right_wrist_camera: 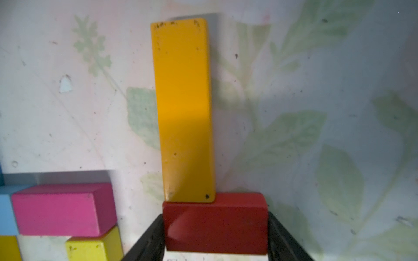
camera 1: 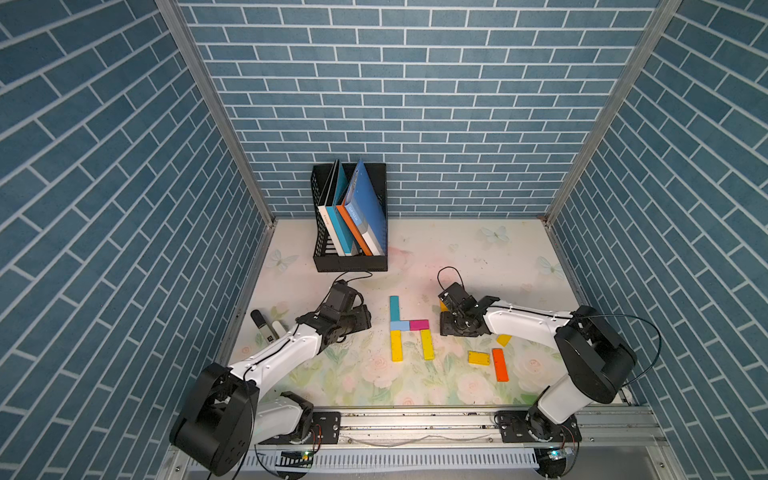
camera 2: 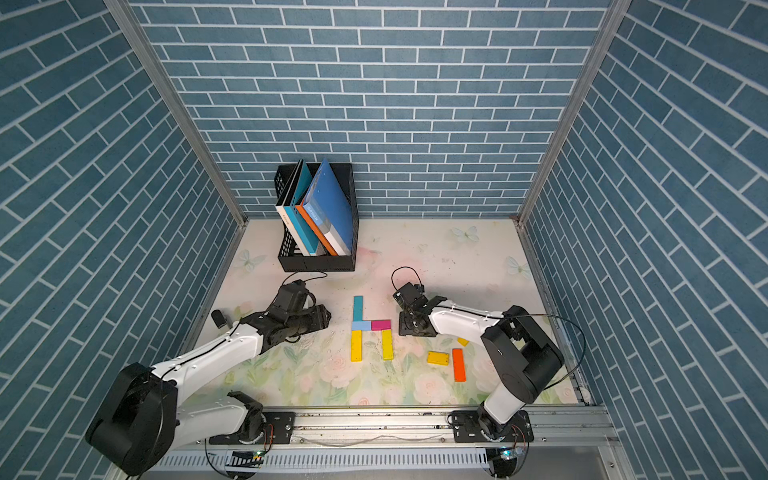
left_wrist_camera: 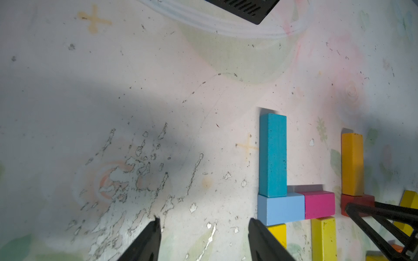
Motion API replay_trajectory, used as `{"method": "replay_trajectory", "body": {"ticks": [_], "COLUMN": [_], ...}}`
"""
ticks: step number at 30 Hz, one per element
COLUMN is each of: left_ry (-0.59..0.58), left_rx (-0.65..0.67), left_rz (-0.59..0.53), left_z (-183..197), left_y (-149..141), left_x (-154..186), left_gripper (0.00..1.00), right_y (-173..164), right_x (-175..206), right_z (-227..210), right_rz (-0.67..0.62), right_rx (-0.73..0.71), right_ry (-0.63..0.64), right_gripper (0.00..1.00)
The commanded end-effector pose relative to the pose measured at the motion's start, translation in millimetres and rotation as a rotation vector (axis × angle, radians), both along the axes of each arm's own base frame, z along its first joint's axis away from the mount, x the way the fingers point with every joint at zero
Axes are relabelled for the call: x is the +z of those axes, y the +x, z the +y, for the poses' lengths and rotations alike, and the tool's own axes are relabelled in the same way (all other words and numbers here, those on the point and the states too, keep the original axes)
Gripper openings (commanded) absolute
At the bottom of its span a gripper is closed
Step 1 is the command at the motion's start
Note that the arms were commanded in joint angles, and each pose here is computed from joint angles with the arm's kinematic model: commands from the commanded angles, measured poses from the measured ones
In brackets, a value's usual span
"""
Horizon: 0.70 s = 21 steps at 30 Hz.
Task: Assemble the letter h with building blocks
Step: Assemble the building block at the center of the board, then pick up the building block from the center of the board.
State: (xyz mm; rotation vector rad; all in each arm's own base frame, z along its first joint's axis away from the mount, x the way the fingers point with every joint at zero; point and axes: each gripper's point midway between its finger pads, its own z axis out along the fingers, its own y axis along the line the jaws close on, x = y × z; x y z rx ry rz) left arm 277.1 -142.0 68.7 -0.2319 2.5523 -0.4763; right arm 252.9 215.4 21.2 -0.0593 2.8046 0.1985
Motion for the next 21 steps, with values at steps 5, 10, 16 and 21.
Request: {"method": "replay_trajectory", "body": {"ticks": [5, 10, 16, 21], "left_ry": [-0.002, 0.001, 0.001, 0.007], "left_rx": [-0.009, -0.007, -0.005, -0.005], "left_rz": [0.001, -0.006, -0.012, -0.004], "left_z": [-1.2, -0.7, -0.3, 0.1], "left_y": [-2.3, -1.3, -0.8, -0.9], "left_x": [0.7, 4.3, 6.0, 1.2], "left_gripper": [0.67, 0.67, 0.67, 0.67], "right_y": [-11.5, -9.3, -51.0, -83.0], "right_x": [3.5, 42.5, 37.2, 19.3], "right_z": [-12.9, -16.0, -42.1, -61.8], "right_rz": [0.041, -0.042, 0.019, 0.076], "right_rx": [0.018, -0.019, -0.103, -0.136], "right_ry": [-0.069, -0.033, 0.013, 0.037], "right_gripper": [0.9, 0.95, 0.95, 0.95]}}
